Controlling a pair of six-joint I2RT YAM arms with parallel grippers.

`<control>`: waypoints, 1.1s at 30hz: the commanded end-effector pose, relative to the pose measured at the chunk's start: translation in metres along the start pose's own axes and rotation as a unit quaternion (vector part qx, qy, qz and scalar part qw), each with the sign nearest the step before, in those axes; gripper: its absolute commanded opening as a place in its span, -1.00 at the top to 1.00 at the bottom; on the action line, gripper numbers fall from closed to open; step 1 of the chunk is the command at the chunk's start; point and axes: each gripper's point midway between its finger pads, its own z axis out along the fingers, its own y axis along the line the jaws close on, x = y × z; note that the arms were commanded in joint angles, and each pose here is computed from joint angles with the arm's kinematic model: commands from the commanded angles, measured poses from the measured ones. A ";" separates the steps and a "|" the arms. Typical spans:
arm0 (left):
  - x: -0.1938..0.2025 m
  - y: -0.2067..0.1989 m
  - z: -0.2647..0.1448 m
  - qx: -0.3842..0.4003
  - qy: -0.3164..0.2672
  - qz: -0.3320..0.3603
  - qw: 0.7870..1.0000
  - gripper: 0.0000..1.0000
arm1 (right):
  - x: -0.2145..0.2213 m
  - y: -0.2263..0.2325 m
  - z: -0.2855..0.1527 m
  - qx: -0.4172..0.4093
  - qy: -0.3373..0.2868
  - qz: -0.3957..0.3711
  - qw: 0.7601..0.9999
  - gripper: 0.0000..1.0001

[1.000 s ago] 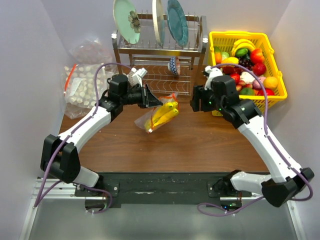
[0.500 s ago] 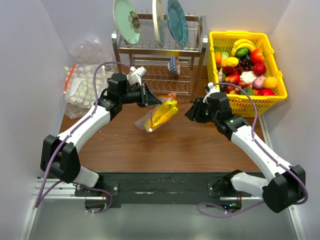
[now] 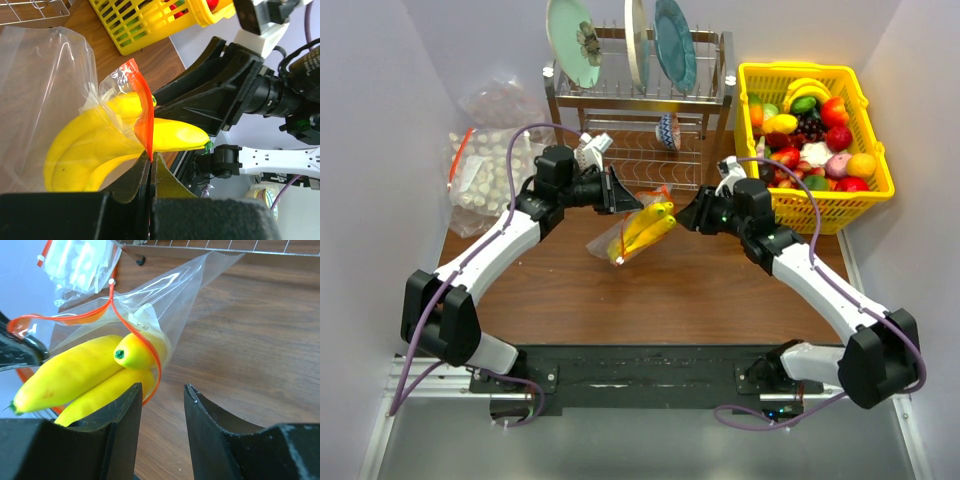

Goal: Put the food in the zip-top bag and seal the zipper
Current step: Adjust the zipper food storage bag at the center of the board.

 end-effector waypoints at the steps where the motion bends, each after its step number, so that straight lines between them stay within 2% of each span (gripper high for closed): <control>1: -0.026 -0.031 -0.014 0.034 -0.031 0.045 0.998 1.00 | -0.006 0.016 0.007 -0.030 -0.010 -0.006 0.999 0.16; 6: -0.027 -0.033 -0.015 0.036 -0.032 0.046 0.998 1.00 | 0.000 0.014 0.016 -0.032 -0.005 -0.002 0.999 0.22; 9: -0.027 -0.033 -0.015 0.035 -0.031 0.046 0.998 1.00 | 0.004 0.015 0.021 -0.036 0.001 -0.001 0.999 0.35; 11: -0.027 -0.032 -0.016 0.034 -0.030 0.046 0.998 1.00 | 0.004 0.017 0.025 -0.038 0.003 -0.003 0.999 0.69; 12: -0.027 -0.031 -0.016 0.032 -0.030 0.044 0.998 1.00 | 0.005 0.017 0.025 -0.036 0.006 -0.005 0.999 0.79; 13: -0.027 -0.031 -0.016 0.032 -0.031 0.046 0.998 1.00 | 0.002 0.021 0.026 -0.036 0.011 -0.011 0.999 1.00; 16: -0.029 -0.029 -0.018 0.027 -0.033 0.046 0.998 1.00 | 0.000 0.025 0.022 -0.026 0.018 -0.018 0.999 1.00; 20: -0.038 -0.018 -0.026 0.008 -0.040 0.054 0.998 1.00 | -0.016 0.021 0.003 0.028 0.030 -0.041 0.998 1.00; 21: -0.036 -0.010 -0.027 -0.009 -0.031 0.043 0.999 1.00 | -0.017 0.017 0.002 0.048 0.042 -0.048 0.997 1.00; 25: -0.061 0.006 -0.039 -0.083 -0.038 0.077 0.993 1.00 | -0.036 0.029 -0.028 0.092 0.116 -0.089 0.985 1.00; 30: -0.069 0.025 -0.047 -0.146 -0.038 0.098 0.984 1.00 | -0.068 0.048 -0.051 0.102 0.111 -0.107 0.983 1.00; 33: -0.084 0.026 -0.058 -0.189 -0.048 0.118 0.974 1.00 | -0.053 0.028 -0.041 0.131 0.136 -0.112 0.976 1.00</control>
